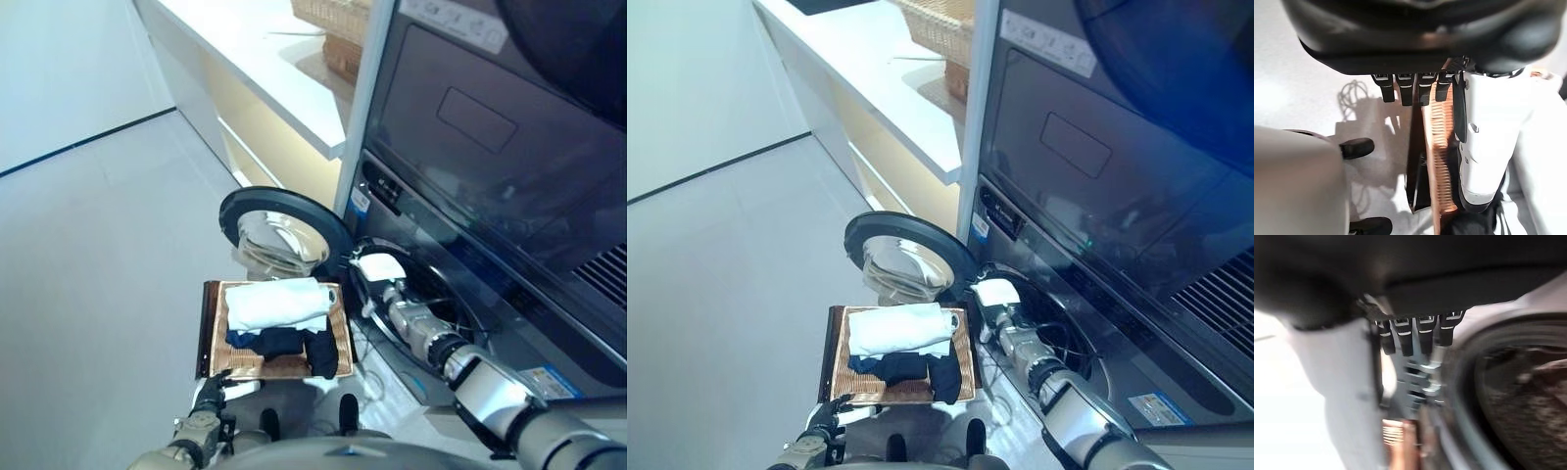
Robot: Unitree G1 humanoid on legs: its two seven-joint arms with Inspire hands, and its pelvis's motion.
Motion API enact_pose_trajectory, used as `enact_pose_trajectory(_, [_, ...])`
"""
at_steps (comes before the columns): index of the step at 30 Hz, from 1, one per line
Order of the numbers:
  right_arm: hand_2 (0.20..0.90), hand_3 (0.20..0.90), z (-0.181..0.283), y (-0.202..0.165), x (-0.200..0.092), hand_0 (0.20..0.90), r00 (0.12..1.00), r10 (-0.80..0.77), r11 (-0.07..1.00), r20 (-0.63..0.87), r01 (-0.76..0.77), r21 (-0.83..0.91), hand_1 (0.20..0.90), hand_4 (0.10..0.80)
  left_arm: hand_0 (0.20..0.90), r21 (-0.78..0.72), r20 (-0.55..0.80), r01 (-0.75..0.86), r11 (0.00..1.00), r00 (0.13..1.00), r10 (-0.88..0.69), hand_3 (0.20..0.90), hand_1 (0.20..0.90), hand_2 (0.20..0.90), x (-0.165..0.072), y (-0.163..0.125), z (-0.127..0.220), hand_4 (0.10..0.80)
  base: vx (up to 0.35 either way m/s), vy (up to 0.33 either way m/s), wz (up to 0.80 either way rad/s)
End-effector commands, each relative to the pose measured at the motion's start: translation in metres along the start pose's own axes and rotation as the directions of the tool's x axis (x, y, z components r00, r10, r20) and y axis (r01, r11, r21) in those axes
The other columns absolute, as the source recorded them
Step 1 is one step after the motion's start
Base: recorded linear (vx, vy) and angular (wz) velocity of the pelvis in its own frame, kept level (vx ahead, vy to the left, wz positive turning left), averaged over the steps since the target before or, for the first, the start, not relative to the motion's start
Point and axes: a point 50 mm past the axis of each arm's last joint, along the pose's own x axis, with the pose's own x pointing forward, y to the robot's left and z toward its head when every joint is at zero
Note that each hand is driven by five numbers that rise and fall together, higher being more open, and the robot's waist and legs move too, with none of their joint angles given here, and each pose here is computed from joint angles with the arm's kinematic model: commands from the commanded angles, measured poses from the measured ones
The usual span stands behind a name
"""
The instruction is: Pick up the clothes and place them into the washing machine
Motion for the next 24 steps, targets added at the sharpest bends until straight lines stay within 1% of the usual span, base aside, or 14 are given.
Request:
enact_pose_trajectory(1, [0.900, 0.900, 0.000, -0.065, 0.021, 0.900, 0.982, -0.191, 0.976, 0.004, 0.190, -0.107, 0.900, 0.800, 0.900, 0.034, 0.122, -0.016, 0.999, 0.992, 0.012, 0.900, 0.900, 0.900, 0.006, -0.002, 0.046, 0.800, -0.031, 0.009, 0.24])
enact_pose_trajectory(5, [0.900, 0.900, 0.013, -0.070, 0.025, 0.900, 0.982, -0.187, 0.971, 0.035, 0.190, -0.144, 0.900, 0.800, 0.900, 0.046, 0.141, -0.011, 0.999, 0.990, 0.004, 0.900, 0.900, 0.900, 0.006, -0.006, 0.053, 0.800, -0.048, 0.011, 0.24])
enact_pose_trajectory(11, [0.900, 0.900, 0.033, -0.085, 0.028, 0.900, 0.972, -0.223, 0.968, 0.079, 0.230, -0.096, 0.900, 0.800, 0.900, 0.021, 0.180, -0.022, 1.000, 0.984, 0.018, 0.900, 0.900, 0.900, 0.006, -0.006, 0.067, 0.800, -0.059, 0.011, 0.17])
enact_pose_trajectory(19, [0.900, 0.900, 0.030, -0.092, 0.030, 0.900, 0.969, -0.243, 0.968, 0.044, 0.245, -0.057, 0.900, 0.800, 0.900, -0.007, 0.214, -0.033, 0.999, 0.976, 0.034, 0.900, 0.900, 0.900, 0.006, -0.004, 0.080, 0.800, -0.053, 0.010, 0.22])
enact_pose_trajectory(21, [0.900, 0.900, 0.027, -0.099, 0.031, 0.900, 0.964, -0.265, 0.963, 0.029, 0.266, -0.040, 0.900, 0.800, 0.900, -0.010, 0.219, -0.039, 0.999, 0.975, 0.040, 0.900, 0.900, 0.900, 0.006, -0.002, 0.082, 0.800, -0.026, 0.009, 0.22])
enact_pose_trajectory(22, [0.900, 0.900, 0.027, -0.108, 0.032, 0.900, 0.956, -0.291, 0.956, 0.023, 0.292, -0.019, 0.900, 0.800, 0.900, -0.015, 0.227, -0.045, 0.999, 0.973, 0.047, 0.900, 0.900, 0.900, 0.006, 0.000, 0.086, 0.800, -0.005, 0.008, 0.24])
enact_pose_trajectory(23, [0.900, 0.900, 0.027, -0.108, 0.032, 0.900, 0.956, -0.291, 0.956, 0.023, 0.292, -0.019, 0.900, 0.800, 0.900, -0.015, 0.227, -0.045, 0.999, 0.973, 0.047, 0.900, 0.900, 0.900, 0.006, 0.000, 0.086, 0.800, -0.002, 0.016, 0.27])
enact_pose_trajectory(24, [0.900, 0.900, 0.025, -0.117, 0.033, 0.900, 0.948, -0.317, 0.948, 0.018, 0.317, -0.007, 0.900, 0.800, 0.900, -0.017, 0.230, -0.050, 0.999, 0.972, 0.053, 0.900, 0.900, 0.900, 0.006, 0.001, 0.087, 0.800, 0.003, 0.007, 0.17])
